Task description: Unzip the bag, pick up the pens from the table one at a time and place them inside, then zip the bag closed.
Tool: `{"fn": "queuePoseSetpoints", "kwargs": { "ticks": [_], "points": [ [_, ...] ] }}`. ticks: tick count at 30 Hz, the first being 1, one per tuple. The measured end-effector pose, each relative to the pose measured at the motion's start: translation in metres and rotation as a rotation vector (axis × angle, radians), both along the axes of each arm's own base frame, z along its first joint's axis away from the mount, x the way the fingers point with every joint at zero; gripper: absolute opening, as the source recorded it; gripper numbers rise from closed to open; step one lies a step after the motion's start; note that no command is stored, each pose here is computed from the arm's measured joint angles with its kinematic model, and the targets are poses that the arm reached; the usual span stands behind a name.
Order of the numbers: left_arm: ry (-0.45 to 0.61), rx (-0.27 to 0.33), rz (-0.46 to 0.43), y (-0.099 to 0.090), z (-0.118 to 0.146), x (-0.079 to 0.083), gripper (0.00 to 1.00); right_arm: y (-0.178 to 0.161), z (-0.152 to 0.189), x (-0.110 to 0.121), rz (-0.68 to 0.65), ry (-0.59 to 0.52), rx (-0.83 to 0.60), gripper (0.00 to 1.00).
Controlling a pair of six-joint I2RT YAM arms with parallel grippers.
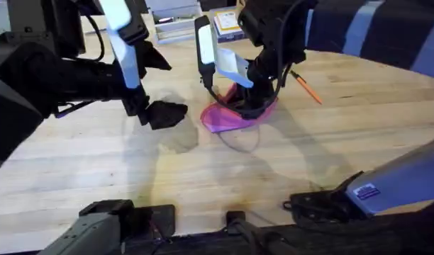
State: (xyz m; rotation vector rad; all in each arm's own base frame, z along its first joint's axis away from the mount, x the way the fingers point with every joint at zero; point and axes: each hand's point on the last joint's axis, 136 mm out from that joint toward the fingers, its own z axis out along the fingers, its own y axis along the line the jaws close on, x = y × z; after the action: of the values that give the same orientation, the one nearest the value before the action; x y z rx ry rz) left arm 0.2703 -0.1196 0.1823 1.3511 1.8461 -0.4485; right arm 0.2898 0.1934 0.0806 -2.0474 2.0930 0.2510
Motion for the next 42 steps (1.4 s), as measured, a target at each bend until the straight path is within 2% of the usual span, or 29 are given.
{"fn": "queuePoseSetpoints", "kwargs": {
  "ticks": [2,3,4,25,32,42],
  "points": [
    [0.000,0.000,0.000,0.000,0.000,0.000,0.993,0.000,0.000,0.000,0.001,0.000,0.000,0.873],
    [0.000,0.000,0.000,0.000,0.000,0.000,0.993,0.000,0.000,0.000,0.006,-0.002,0.000,0.966],
    [0.000,0.000,0.000,0.000,0.000,0.000,0.993,0.000,0.000,0.000,0.005,-0.001,0.000,0.988],
    [0.000,0.000,0.000,0.000,0.000,0.000,0.993,0.000,0.007,0.001,-0.008,-0.013,0.005,0.998],
    [0.000,0.000,0.000,0.000,0.000,0.000,0.994,-0.009,0.059,0.008,-0.087,-0.142,0.082,0.998],
    [0.000,0.000,0.000,0.000,0.000,0.000,0.992,-0.060,0.132,0.022,-0.402,-0.293,0.202,0.998]
  ]
}}
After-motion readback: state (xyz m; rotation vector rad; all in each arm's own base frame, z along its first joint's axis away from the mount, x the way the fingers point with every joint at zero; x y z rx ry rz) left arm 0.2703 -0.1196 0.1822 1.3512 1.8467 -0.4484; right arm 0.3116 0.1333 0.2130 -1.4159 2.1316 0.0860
